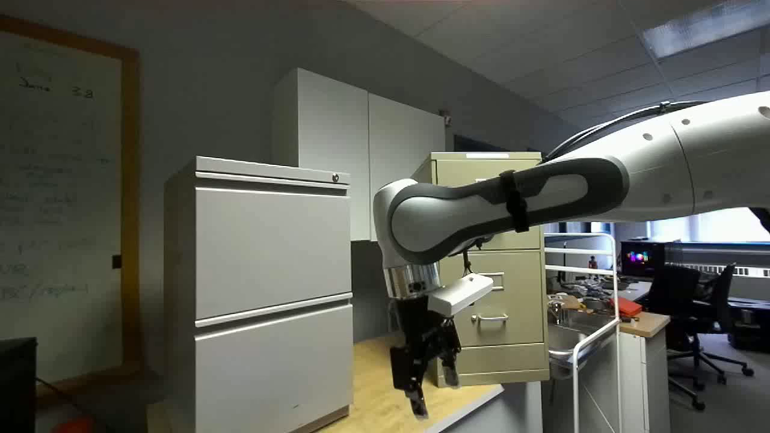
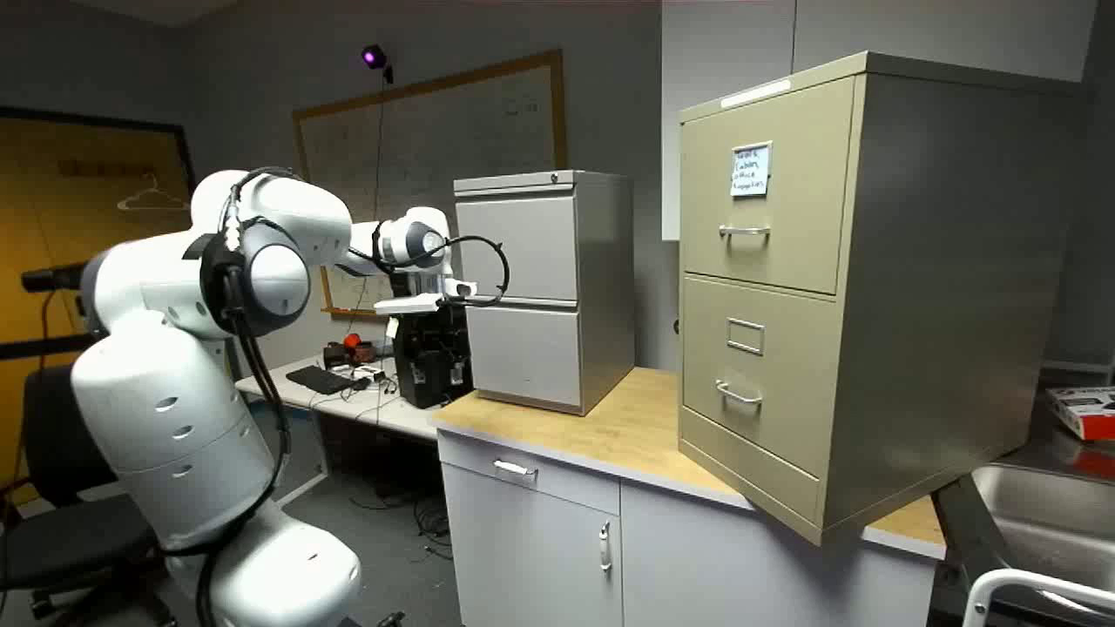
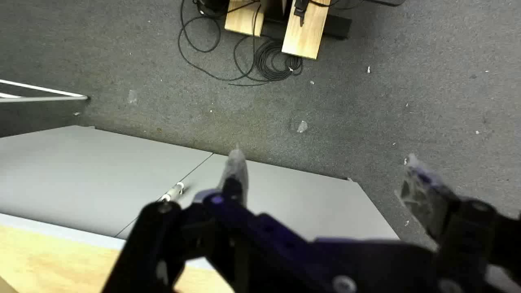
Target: Open the bottom drawer of the right cabinet
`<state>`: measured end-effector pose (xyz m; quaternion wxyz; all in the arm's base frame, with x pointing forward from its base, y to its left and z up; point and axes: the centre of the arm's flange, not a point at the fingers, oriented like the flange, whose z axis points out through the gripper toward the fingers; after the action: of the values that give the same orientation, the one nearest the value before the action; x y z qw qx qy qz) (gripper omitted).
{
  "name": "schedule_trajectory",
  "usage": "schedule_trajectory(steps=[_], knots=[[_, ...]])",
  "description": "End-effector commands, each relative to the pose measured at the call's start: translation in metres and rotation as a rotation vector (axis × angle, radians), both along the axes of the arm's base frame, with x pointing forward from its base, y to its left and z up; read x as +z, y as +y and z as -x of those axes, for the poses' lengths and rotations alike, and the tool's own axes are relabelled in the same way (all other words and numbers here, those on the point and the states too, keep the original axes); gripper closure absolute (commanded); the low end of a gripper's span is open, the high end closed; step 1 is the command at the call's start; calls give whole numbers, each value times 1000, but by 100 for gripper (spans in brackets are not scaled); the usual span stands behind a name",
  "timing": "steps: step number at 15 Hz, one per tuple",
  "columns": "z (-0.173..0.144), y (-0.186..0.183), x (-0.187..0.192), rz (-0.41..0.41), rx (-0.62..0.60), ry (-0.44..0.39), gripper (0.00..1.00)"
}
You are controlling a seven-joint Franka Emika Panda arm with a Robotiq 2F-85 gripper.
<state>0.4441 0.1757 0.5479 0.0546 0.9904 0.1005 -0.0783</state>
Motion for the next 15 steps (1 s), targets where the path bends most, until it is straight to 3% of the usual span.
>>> schedule_trajectory(steps=[1,11,15], knots=[[0,0,0,-1,0,-2,0],[-3,-3,-1,-8,-12,-6,0],[-24,-37,-10,-14,-98,-45,0]])
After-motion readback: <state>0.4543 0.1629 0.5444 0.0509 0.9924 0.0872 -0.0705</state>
